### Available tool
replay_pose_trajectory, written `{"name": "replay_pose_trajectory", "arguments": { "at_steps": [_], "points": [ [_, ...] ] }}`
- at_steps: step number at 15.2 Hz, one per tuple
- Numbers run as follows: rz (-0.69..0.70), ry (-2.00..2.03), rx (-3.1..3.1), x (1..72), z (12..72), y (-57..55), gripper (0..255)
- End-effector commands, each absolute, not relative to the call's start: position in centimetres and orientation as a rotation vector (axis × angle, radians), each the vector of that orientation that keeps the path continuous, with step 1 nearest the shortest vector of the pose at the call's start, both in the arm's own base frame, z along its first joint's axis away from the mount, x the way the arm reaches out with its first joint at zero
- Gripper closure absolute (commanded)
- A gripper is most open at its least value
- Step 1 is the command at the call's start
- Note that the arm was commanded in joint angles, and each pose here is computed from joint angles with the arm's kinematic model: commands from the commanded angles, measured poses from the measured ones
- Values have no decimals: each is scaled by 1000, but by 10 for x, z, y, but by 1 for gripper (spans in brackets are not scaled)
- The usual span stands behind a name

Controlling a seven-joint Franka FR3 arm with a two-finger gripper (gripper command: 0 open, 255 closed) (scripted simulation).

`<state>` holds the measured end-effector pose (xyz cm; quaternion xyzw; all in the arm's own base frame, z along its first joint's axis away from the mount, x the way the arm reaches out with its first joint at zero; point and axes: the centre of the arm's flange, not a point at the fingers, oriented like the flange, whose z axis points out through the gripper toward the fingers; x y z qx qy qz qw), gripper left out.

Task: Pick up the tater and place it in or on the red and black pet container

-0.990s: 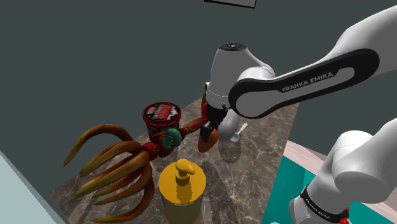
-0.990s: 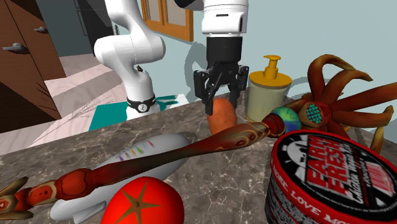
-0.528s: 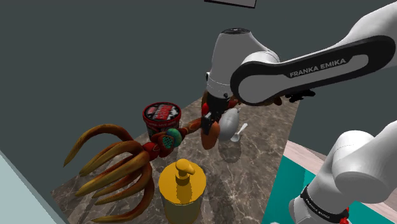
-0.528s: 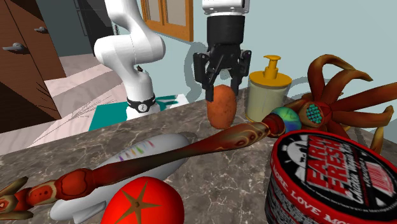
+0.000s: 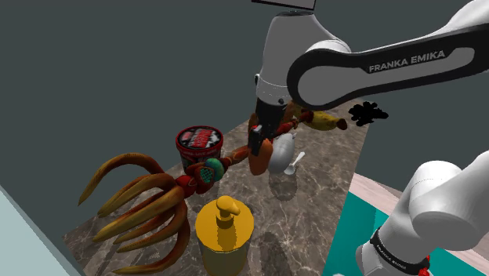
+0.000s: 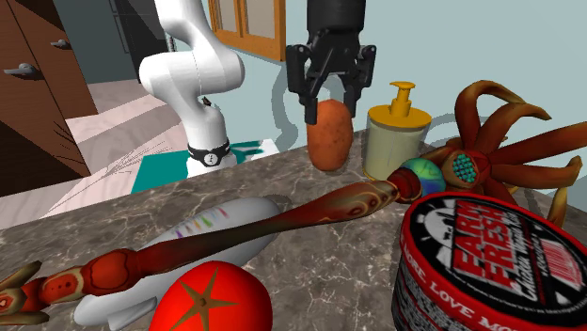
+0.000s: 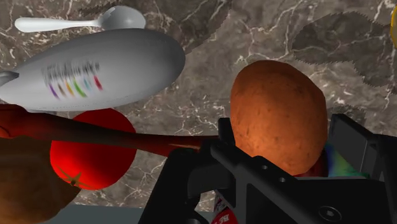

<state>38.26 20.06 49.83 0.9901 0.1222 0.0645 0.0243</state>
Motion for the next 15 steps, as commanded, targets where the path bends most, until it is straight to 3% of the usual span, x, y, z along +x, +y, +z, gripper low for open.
{"name": "replay_pose_trajectory", "arguments": {
  "at_steps": [1,11,15],
  "points": [
    [199,378,3063,383,510,200,255],
    [199,378,3063,383,563,200,255],
    [199,378,3063,433,567,217,255]
  ]
}}
